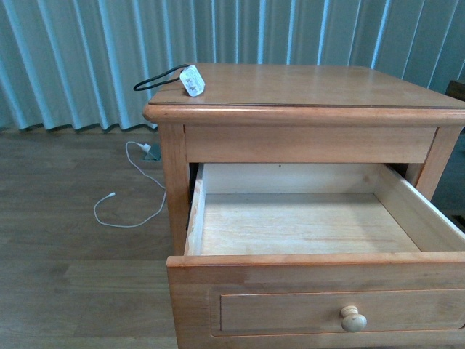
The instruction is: Put charger into drawer
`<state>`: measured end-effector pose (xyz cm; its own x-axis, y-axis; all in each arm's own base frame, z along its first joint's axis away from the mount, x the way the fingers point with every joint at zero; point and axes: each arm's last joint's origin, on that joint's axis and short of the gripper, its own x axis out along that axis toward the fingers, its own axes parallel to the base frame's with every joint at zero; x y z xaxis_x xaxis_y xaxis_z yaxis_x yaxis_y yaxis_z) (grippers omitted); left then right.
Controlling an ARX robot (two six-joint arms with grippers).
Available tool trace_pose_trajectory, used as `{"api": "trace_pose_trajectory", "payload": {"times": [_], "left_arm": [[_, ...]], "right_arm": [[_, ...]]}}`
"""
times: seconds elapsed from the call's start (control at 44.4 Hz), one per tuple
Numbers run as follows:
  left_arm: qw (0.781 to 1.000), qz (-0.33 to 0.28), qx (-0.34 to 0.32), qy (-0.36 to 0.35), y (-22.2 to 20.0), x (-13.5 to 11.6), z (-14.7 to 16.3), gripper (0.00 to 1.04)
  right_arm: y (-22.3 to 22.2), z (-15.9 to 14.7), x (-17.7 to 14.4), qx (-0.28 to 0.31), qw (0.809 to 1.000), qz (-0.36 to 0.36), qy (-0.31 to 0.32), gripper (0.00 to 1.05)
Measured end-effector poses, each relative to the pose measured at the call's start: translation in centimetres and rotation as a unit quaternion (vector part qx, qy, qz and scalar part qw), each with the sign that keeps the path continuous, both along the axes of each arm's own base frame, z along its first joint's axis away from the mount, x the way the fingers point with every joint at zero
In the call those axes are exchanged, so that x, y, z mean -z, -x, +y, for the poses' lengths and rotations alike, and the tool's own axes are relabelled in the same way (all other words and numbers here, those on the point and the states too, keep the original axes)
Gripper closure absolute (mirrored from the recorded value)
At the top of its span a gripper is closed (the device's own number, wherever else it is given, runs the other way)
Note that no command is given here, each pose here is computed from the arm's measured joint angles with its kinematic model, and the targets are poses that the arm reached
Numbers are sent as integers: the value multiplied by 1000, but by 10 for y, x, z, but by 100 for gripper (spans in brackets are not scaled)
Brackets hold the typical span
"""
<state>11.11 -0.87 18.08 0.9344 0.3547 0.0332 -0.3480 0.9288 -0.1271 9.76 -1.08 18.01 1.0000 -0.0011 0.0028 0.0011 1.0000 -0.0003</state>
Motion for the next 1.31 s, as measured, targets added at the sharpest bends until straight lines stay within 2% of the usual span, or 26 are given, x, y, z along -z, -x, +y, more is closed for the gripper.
{"api": "trace_pose_trajectory", "payload": {"times": [0.023, 0.09, 0.225, 0.338, 0.54, 0.675, 0.833, 0.945, 1.081, 1.216, 1.261, 1.306], "left_arm": [[1000, 2, -13, 5, -5, -5, -2, 6], [1000, 11, -5, 12, -24, -21, -10, 6], [997, 32, 75, 5, -72, -48, -36, 6], [990, 49, 134, 11, -115, -60, -53, 6], [984, 61, 158, 54, -182, -70, -71, 6], [979, 52, 175, 93, -238, -77, -94, 6], [972, 42, 196, 119, -272, -79, -119, 6], [967, 47, 206, 141, -302, -71, -137, 6], [965, 58, 200, 157, -330, -56, -147, 6], [964, 57, 200, 164, -347, -54, -153, 7], [964, 56, 201, 166, -349, -55, -153, 11], [963, 60, 199, 171, -352, -56, -155, 22]], "right_arm": [[0, 0, 0, 0, 1000, 0, 0, 7], [0, 0, 0, 0, 1000, 0, 0, 9], [0, 0, 0, 0, 1000, 0, 0, 8], [0, 0, 0, 0, 1000, 0, 0, 8], [0, 0, 0, 0, 1000, 0, 0, 8], [0, 0, 0, 0, 1000, 0, 0, 8], [0, 0, 0, 0, 1000, 0, 0, 8], [0, 0, 0, 0, 1000, 0, 0, 8], [0, 0, 0, 0, 1000, 0, 0, 8], [0, 0, 0, 0, 1000, 0, 0, 8], [0, 0, 0, 0, 1000, 0, 0, 8], [0, 0, 0, 0, 1000, 0, 0, 8]]}}
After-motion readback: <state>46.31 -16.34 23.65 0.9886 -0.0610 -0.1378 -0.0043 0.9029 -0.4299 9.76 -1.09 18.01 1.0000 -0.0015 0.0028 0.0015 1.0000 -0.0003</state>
